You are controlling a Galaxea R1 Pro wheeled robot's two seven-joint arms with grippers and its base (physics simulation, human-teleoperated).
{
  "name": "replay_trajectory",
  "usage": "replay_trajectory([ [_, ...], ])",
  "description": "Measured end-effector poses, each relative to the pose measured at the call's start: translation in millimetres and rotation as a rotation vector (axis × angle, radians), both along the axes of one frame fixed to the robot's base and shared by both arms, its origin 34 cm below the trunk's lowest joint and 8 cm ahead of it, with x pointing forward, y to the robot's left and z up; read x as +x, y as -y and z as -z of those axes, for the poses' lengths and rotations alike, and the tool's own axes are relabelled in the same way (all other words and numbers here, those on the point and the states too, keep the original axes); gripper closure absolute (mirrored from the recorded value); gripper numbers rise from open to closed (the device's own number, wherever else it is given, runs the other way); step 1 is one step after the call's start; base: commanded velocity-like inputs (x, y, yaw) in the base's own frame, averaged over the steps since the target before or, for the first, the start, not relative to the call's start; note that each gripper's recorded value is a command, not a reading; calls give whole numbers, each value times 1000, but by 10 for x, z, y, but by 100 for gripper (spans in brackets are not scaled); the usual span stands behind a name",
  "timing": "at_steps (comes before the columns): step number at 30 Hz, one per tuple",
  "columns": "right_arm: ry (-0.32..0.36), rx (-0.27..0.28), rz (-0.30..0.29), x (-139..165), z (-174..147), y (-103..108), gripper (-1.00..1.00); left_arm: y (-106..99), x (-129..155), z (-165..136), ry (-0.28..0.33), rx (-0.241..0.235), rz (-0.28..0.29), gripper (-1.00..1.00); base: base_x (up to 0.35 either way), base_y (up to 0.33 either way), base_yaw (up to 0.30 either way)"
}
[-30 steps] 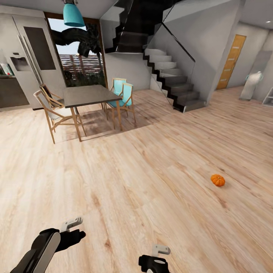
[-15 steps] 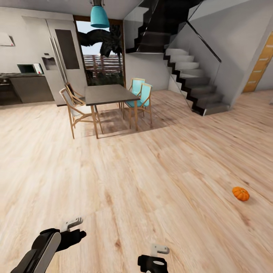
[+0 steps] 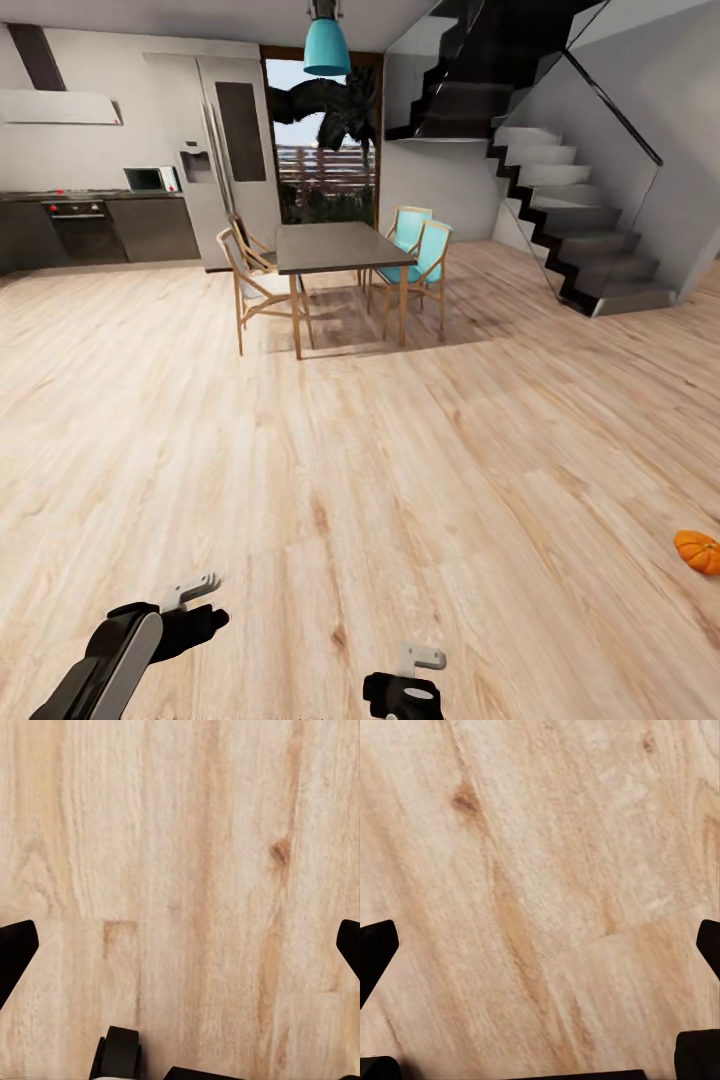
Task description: Place each of the two pumpkins and all three candles from the living room inside a cabinet in the living room (use any cabinet), then make sure every cabinet is closed, and position the cauldron so it is next to a table in the living room.
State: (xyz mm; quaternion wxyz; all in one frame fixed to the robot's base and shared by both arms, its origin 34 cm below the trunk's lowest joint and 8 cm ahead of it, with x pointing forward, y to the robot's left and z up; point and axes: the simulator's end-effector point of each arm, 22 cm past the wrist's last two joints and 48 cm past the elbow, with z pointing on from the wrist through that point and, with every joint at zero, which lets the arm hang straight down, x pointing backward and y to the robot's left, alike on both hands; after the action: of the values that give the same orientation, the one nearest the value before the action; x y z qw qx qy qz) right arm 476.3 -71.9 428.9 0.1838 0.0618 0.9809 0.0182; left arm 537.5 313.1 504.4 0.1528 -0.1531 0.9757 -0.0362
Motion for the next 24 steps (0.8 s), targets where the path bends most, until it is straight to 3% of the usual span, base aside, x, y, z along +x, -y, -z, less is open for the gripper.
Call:
replay_trajectory([
  [24, -2, -1, -1, -8, 5, 3, -100, 63, 3, 3, 1, -10, 1, -100, 0, 0, 291],
])
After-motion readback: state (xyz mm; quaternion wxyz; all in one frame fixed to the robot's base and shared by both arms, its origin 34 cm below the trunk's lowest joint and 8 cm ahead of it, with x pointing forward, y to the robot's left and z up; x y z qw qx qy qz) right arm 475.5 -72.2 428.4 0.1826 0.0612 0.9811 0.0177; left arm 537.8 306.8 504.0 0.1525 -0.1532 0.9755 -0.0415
